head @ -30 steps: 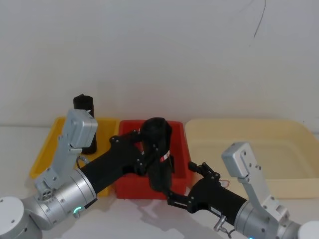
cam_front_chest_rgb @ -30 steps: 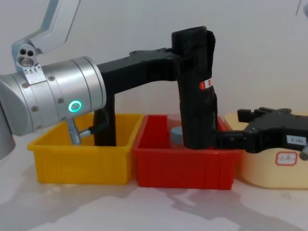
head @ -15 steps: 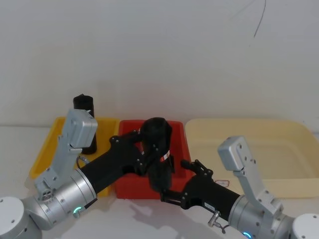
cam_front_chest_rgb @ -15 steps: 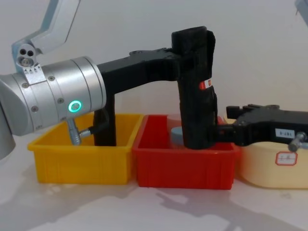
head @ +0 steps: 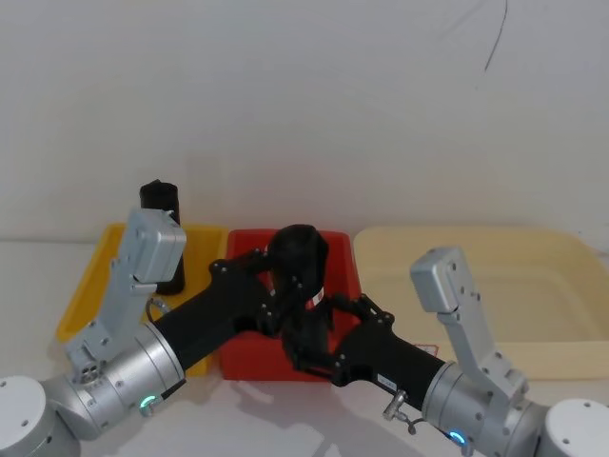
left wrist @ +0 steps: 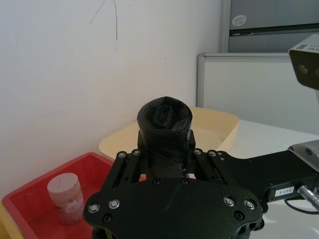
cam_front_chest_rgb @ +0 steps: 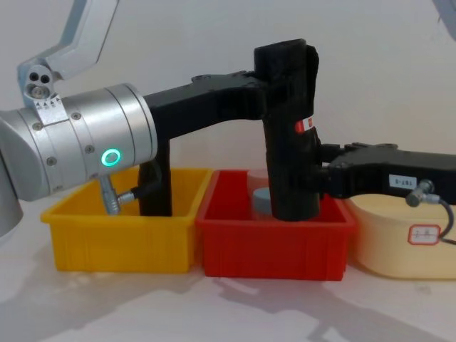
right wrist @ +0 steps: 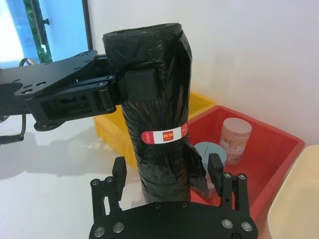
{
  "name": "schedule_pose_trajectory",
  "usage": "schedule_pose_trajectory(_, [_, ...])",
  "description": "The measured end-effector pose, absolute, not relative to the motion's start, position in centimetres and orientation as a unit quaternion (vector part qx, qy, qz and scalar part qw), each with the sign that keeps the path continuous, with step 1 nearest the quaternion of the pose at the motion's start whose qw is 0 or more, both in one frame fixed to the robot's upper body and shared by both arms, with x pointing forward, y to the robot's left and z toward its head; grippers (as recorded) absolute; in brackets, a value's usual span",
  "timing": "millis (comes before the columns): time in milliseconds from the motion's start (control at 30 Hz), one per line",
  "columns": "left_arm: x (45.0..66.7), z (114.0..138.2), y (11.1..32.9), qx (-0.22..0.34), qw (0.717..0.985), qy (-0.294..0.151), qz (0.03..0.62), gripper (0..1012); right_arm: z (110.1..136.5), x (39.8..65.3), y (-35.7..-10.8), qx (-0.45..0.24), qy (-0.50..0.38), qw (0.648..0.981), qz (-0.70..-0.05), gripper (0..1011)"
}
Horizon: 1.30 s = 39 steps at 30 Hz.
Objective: Pick up the garbage bag with the one hand and transfer it to the other hand.
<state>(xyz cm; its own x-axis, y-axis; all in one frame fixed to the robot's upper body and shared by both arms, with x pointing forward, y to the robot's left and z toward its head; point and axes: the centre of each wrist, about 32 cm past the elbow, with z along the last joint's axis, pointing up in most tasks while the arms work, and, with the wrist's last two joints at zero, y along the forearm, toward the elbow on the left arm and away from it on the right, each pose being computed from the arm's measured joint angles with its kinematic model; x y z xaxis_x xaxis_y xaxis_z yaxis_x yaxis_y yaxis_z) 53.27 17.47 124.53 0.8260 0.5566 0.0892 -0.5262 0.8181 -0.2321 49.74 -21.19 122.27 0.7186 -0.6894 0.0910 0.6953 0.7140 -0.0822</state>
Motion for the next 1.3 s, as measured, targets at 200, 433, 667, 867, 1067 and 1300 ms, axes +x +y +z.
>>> schedule_pose_trajectory(200, [53.3,124.5,17.5,-0.099,0.950,-0.077,0.285,378,122.3,50.0,-20.9,-0.050,-0.022,0.927,-0.371,1004])
schedule_pose_trajectory(433, [53.3,124.5,17.5,-0.099,0.950,-0.077,0.285,378,122.2,50.3,-20.3,-0.045,-0.017,0.930,-0.364,1005])
schedule_pose_trajectory(667, [53.3,124.5,17.5,-0.099,0.950,-0.077,0.285,378,122.0,50.5,-19.9,-0.044,-0.014,0.932,-0.360,1004])
schedule_pose_trajectory(867, [53.3,124.5,17.5,-0.099,0.950,-0.077,0.285,378,122.0,50.7,-19.7,-0.042,-0.013,0.932,-0.359,1005])
schedule_pose_trajectory(1067, [53.3,124.5,17.5,-0.099,0.950,-0.077,0.285,378,121.9,50.9,-19.6,-0.040,-0.014,0.932,-0.359,1005])
schedule_pose_trajectory(1300, [53.3,124.5,17.5,-0.099,0.950,-0.077,0.285,378,121.8,51.1,-19.5,-0.037,-0.013,0.932,-0.360,1005])
